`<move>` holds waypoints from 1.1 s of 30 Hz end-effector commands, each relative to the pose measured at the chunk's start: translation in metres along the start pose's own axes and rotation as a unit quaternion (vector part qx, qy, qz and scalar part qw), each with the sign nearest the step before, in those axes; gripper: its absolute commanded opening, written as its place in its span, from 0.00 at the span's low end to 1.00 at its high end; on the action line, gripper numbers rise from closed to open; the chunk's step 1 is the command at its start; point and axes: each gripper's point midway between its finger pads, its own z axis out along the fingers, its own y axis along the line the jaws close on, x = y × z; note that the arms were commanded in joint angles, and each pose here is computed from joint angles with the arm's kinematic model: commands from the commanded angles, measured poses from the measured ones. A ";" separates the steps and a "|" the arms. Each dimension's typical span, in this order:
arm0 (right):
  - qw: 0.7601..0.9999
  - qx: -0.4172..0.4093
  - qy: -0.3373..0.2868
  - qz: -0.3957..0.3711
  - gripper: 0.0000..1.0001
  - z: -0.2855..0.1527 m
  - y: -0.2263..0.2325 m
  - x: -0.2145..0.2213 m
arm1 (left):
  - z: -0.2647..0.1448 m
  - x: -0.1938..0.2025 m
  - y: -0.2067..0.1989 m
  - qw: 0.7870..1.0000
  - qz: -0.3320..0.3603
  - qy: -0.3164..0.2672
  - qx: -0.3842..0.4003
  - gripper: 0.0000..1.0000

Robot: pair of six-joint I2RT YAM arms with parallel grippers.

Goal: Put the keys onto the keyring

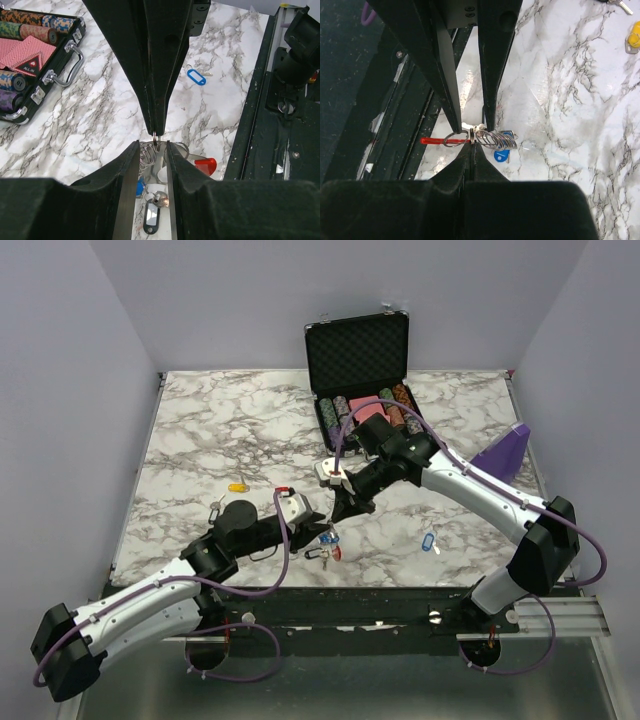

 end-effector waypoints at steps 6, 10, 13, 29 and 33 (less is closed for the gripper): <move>1.000 -0.010 -0.013 0.005 0.01 0.002 0.001 -0.009 | 0.006 -0.011 -0.004 1.000 -0.002 -0.021 0.018 0.29; 1.000 -0.014 -0.018 0.008 0.01 0.002 0.002 -0.011 | 0.006 -0.010 -0.005 1.000 -0.003 -0.020 0.021 0.20; 1.000 -0.015 -0.020 0.007 0.01 0.003 0.002 -0.012 | 0.007 -0.009 -0.006 1.000 -0.004 -0.016 0.023 0.20; 0.999 -0.020 -0.028 0.011 0.02 0.004 0.004 -0.014 | 0.004 -0.005 -0.009 0.999 -0.002 -0.002 0.034 0.00; 0.999 -0.023 -0.036 0.019 0.17 0.004 0.005 -0.017 | -0.003 -0.010 -0.004 0.999 -0.004 -0.033 0.010 0.00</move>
